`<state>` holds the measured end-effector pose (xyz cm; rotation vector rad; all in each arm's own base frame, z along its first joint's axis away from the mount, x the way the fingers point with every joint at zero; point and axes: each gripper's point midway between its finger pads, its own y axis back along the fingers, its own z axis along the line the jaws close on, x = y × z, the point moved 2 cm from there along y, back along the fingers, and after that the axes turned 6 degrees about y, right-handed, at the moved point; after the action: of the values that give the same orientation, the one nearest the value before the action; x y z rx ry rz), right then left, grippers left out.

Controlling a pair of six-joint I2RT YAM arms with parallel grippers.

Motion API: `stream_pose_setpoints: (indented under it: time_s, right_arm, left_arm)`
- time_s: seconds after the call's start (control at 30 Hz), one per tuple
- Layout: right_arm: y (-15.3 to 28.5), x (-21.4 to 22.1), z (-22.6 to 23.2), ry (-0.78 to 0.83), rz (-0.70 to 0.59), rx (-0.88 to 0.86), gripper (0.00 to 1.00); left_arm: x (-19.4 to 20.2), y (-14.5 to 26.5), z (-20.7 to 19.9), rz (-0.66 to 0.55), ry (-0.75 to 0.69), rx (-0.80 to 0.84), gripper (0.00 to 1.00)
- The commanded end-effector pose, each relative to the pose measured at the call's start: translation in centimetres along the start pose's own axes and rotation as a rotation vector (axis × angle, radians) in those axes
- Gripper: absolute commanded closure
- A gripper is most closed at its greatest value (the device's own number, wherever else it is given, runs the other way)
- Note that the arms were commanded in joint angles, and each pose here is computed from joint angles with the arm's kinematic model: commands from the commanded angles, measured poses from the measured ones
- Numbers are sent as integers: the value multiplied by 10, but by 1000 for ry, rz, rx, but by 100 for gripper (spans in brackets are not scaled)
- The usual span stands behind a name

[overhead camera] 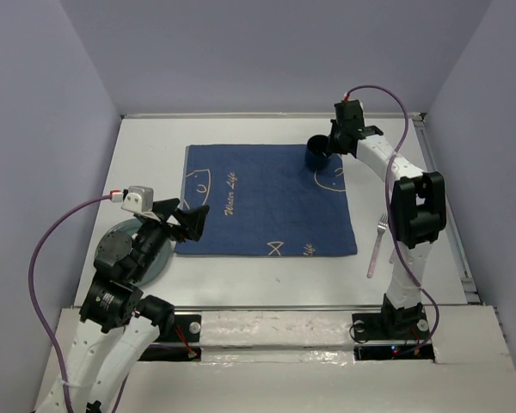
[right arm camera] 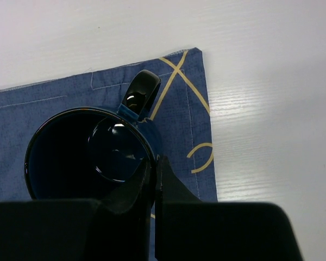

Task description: Set the dinner table for one person

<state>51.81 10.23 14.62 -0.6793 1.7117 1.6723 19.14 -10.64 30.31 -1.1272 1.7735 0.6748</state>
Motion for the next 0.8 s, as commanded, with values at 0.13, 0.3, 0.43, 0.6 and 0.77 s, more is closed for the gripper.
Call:
stream_pose_setpoints:
  time_s: [0.13, 0.3, 0.43, 0.6, 0.77]
  right_arm:
    - [1, -41, -1, -24, -125, 28, 100]
    - [-7, -41, -1, -26, -125, 42, 100]
    - [-15, -34, -4, -43, -113, 71, 100]
    - [-15, -30, -7, -58, -112, 83, 76]
    - [7, -48, -2, -70, -154, 36, 33]
  left_arm:
    - [-8, -3, -1, -28, -19, 6, 1]
    - [-7, -4, -1, -24, -17, 2, 1]
    - [-7, -5, 0, -23, -19, 0, 1]
    - [-7, -5, 1, -23, -19, -7, 1]
    - [-7, -8, 8, -26, -9, -44, 1]
